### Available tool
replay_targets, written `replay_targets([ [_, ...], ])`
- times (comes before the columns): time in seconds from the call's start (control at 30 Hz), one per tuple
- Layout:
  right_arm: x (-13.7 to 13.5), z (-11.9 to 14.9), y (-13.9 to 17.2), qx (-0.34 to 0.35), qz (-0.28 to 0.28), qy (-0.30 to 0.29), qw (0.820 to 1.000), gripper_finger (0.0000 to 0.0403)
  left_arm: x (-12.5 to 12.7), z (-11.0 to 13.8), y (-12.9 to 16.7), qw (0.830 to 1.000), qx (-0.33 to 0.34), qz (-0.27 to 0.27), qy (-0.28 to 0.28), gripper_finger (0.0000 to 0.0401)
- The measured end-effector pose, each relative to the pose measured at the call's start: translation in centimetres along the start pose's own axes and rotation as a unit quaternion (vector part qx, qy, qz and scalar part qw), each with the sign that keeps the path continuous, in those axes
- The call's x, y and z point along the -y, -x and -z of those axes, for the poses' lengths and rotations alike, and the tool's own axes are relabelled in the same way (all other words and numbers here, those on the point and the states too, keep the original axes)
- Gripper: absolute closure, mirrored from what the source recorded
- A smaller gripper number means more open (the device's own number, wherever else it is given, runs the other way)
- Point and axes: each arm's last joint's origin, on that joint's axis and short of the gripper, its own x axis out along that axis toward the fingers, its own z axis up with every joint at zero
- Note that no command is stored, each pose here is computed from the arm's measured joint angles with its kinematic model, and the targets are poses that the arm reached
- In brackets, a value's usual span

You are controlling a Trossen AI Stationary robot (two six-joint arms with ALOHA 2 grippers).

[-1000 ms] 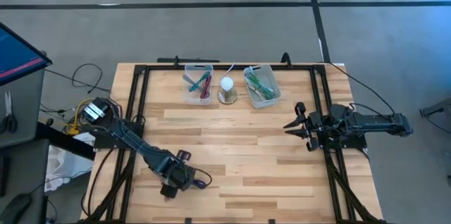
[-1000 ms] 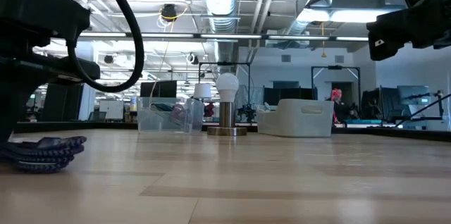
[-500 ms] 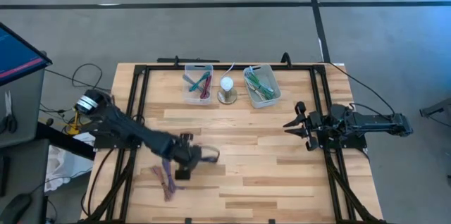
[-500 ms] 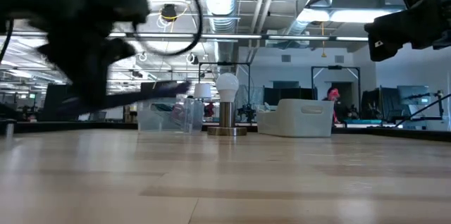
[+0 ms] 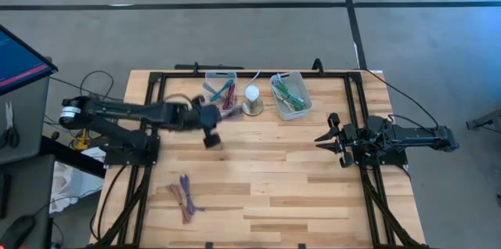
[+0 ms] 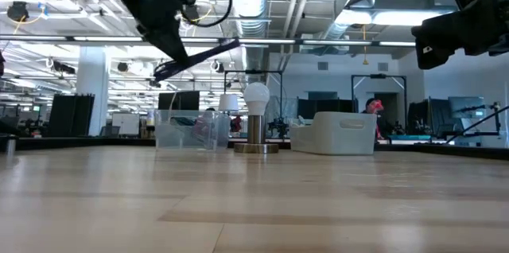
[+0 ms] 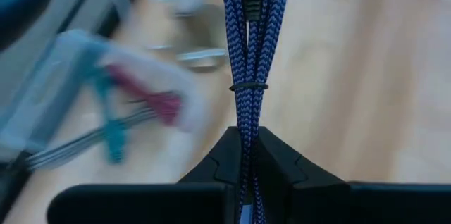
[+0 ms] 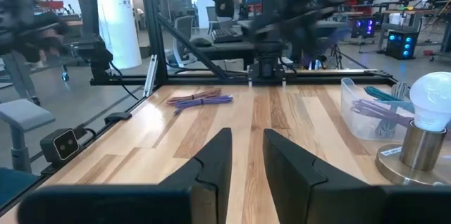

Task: Pick & Place USB Port
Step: Put the purple black charger cable into the transparent bin

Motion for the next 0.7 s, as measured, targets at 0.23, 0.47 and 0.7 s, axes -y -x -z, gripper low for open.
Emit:
replay_targets([
  [0.23,0.1,0.1,0.0,-0.003,0.018,0.0,1.0,0.0327,-6.4,0.2,-2.1,0.992,-0.03,-0.075,0.102,0.0379],
  [0.47,0.2,0.1,0.0,-0.004,0.029,0.0,1.0,0.0327,-10.5,0.1,-5.0,0.981,-0.013,-0.061,0.183,0.0379],
  [0.7,0.2,0.1,0.0,-0.004,0.029,0.0,1.0,0.0327,-11.5,1.1,-9.0,0.975,-0.05,-0.027,0.213,0.0379],
])
